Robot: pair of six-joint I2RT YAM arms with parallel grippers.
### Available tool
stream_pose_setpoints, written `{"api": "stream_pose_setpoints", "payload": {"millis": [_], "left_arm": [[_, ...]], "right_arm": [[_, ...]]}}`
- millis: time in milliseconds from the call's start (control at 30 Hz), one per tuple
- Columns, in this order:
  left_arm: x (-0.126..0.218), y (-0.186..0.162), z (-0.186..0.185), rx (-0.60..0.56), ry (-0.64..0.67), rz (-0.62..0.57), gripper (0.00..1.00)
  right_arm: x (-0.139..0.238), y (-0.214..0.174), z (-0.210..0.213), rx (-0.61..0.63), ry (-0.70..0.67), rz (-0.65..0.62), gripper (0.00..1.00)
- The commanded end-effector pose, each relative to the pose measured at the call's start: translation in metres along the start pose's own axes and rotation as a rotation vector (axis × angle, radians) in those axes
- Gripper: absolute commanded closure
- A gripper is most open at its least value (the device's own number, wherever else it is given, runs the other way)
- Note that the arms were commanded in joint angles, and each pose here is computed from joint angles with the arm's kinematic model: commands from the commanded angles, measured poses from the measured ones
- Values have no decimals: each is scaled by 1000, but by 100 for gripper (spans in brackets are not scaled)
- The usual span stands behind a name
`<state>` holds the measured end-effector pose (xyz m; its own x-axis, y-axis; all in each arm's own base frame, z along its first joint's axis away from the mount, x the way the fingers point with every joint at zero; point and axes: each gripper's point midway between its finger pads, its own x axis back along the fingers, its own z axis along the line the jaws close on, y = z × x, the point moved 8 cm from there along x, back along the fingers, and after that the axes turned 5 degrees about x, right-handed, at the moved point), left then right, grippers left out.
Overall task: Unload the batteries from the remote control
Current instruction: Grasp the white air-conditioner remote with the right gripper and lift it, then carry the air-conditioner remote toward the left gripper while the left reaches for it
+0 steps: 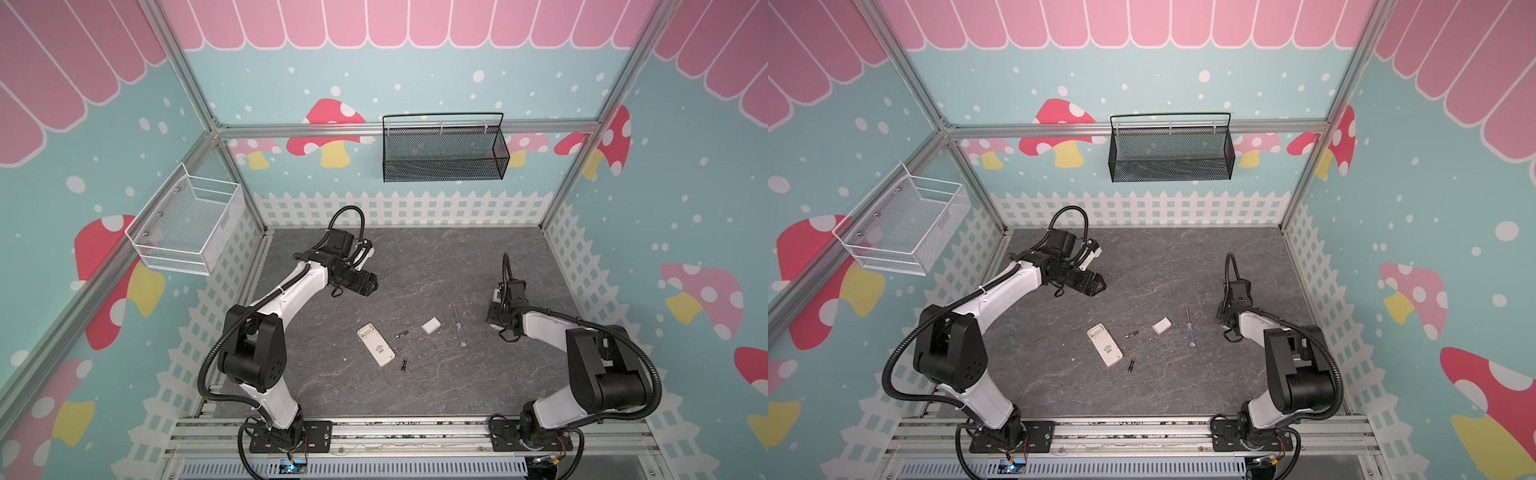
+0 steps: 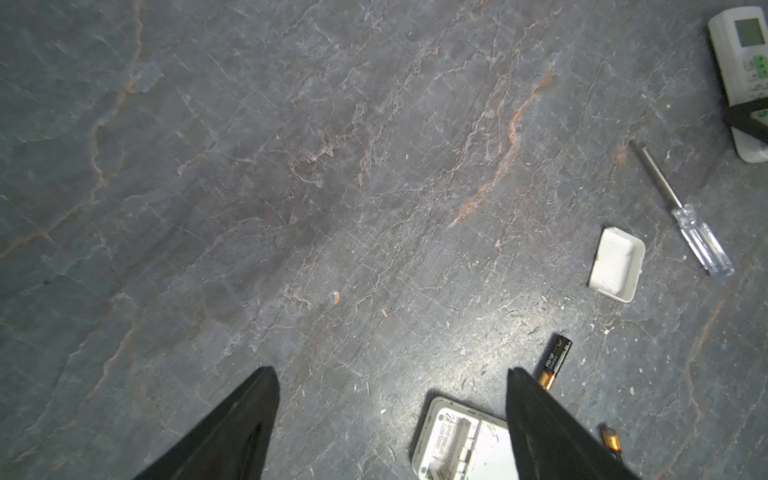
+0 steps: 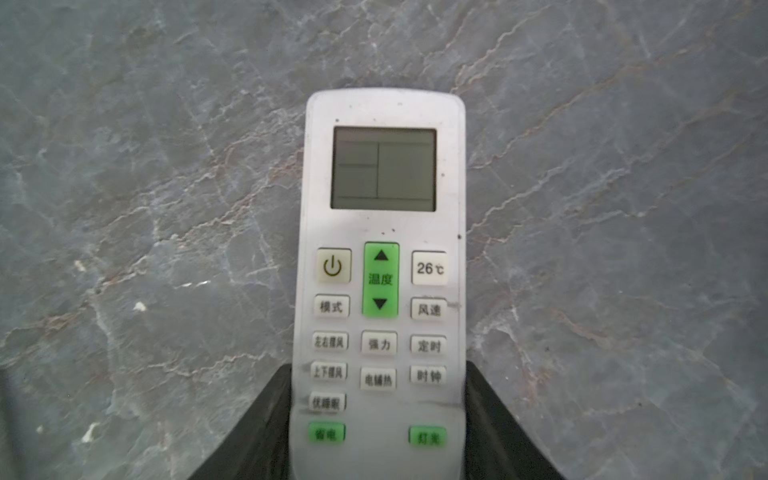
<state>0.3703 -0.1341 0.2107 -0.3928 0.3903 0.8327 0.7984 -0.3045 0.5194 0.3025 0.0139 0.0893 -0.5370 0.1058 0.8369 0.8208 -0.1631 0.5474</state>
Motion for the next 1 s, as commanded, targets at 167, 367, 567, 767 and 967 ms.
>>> {"api": "stream_pose_setpoints", "payload": {"millis": [167,367,567,767,967], "left_arm": [[66,61,-18,-288,-76,-243,14],[112,102,-44,-491,-171,-431,14],[151,112,-76,-736,-307,-539,14],[171,104,-94,-1023,-347,-587,14],[171,88,-101,-1366,-327,-564,14]], "right_arm": [[19,56,28,156,221,-178,56],[57,92,52,269,441,-352,61],[97,102,68,342,642,-514,62],[132,96,86,481,833,-674,64],[156,89,106,675,1010,-767,66]]}}
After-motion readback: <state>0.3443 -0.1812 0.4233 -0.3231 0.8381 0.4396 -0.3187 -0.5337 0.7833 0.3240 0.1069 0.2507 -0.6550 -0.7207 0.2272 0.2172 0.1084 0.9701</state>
